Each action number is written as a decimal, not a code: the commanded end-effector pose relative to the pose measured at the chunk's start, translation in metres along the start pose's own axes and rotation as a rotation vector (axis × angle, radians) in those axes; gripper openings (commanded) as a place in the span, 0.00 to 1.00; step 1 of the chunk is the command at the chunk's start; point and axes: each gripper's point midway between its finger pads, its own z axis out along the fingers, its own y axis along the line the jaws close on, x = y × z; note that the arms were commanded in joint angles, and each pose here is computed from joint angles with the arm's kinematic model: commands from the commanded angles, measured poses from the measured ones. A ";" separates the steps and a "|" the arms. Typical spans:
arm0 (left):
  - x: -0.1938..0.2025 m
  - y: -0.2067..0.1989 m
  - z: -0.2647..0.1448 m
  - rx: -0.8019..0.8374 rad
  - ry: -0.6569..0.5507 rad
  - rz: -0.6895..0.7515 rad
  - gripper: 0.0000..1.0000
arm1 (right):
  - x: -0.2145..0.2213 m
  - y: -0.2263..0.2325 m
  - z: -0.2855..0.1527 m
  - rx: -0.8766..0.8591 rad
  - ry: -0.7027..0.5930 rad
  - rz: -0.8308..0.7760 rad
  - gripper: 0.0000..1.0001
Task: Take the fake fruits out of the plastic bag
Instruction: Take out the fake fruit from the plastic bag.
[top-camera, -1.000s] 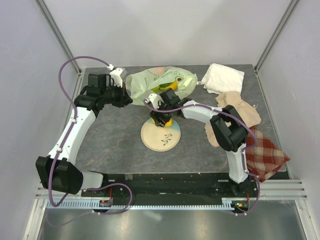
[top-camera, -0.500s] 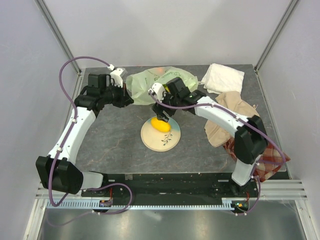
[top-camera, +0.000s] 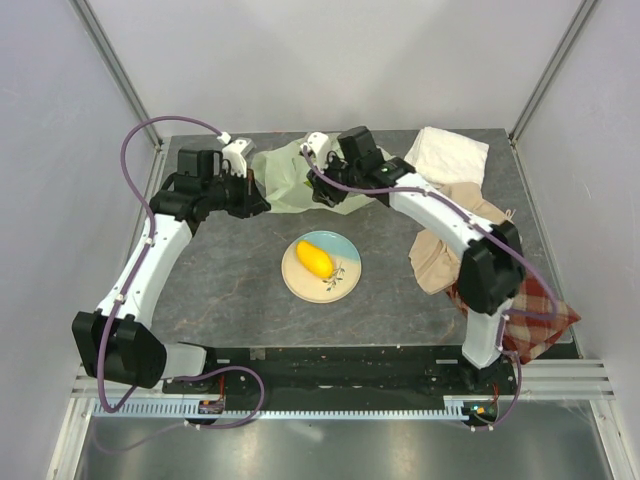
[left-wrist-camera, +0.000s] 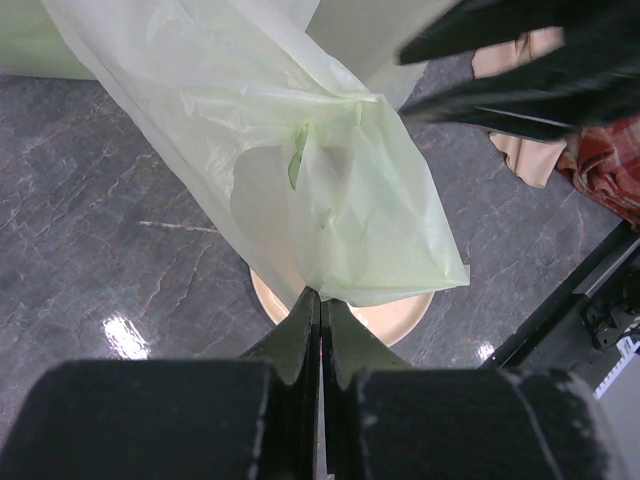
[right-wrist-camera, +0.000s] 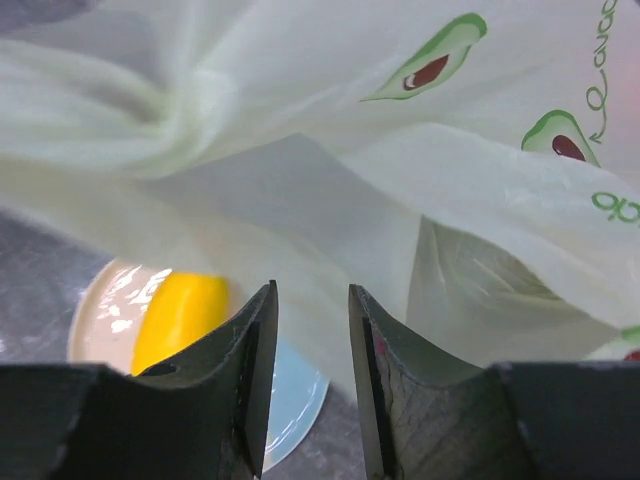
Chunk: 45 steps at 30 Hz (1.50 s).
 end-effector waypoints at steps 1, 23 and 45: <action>-0.005 -0.010 -0.007 0.050 0.006 0.068 0.02 | 0.011 -0.038 0.055 0.061 -0.011 -0.012 0.40; 0.014 0.007 0.016 0.068 0.154 0.073 0.03 | 0.026 -0.147 0.143 0.180 -0.208 0.314 0.83; 0.023 0.021 0.018 0.012 0.197 0.086 0.02 | 0.020 -0.140 0.179 0.030 -0.355 0.468 0.75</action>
